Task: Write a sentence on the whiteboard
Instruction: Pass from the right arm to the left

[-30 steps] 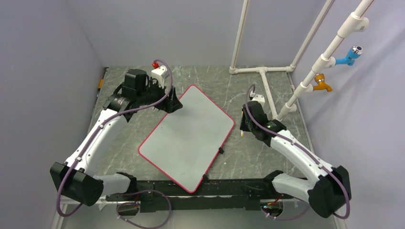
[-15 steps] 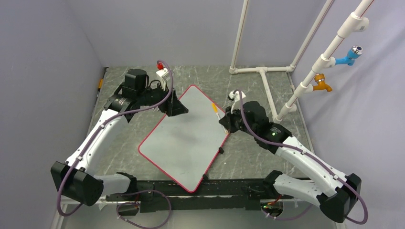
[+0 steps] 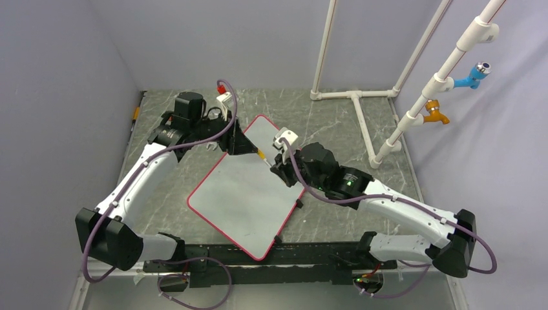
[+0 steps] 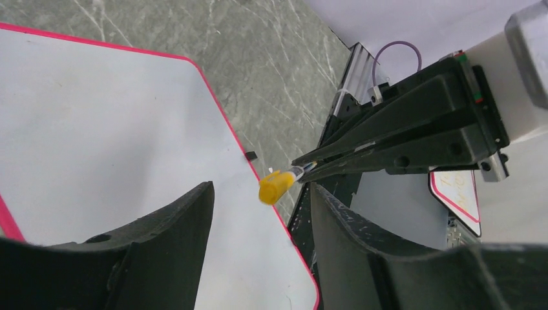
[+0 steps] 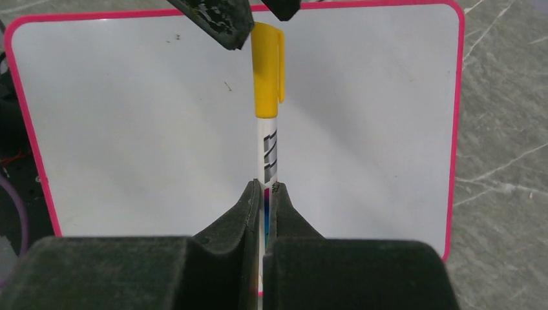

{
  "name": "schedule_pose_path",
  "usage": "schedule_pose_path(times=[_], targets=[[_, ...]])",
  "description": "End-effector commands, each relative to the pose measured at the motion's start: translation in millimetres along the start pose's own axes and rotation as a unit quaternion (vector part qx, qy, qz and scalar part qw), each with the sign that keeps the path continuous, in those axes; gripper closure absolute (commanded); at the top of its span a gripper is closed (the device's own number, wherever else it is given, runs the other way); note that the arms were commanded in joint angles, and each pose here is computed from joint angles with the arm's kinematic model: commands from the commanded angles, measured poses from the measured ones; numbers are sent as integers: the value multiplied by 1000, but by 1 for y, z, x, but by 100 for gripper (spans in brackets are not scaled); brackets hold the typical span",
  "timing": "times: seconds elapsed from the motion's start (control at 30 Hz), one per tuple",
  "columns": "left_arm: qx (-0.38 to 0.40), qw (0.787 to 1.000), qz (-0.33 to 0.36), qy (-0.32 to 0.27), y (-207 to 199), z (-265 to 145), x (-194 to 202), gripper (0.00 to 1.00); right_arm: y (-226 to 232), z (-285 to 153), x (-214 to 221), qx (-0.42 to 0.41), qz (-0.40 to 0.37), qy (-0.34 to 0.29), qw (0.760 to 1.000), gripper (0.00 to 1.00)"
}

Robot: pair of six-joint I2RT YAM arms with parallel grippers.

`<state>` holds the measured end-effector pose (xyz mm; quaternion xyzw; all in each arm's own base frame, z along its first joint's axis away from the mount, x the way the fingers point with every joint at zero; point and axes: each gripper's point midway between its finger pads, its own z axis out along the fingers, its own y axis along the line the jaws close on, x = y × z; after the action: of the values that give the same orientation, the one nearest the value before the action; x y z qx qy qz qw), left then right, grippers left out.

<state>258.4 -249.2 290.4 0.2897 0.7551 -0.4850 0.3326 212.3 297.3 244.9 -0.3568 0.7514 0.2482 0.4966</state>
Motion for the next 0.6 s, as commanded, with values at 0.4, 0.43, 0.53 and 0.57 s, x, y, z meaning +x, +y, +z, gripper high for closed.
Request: schedule_pose_path(times=[0.4,0.43,0.53,0.57], targets=[[44,999,-14,2,-7,6,-2,55,-2,4,-51,31,-69,-64,995,100],[47,999,-15,2,-8,7,-2,55,-2,5,-51,31,-71,-64,995,100],[52,998,-18,2,-9,7,-2,54,-1,7,-50,30,-73,-63,995,100],[54,998,-18,2,-9,7,-2,54,-1,8,-51,31,-73,-63,995,100]])
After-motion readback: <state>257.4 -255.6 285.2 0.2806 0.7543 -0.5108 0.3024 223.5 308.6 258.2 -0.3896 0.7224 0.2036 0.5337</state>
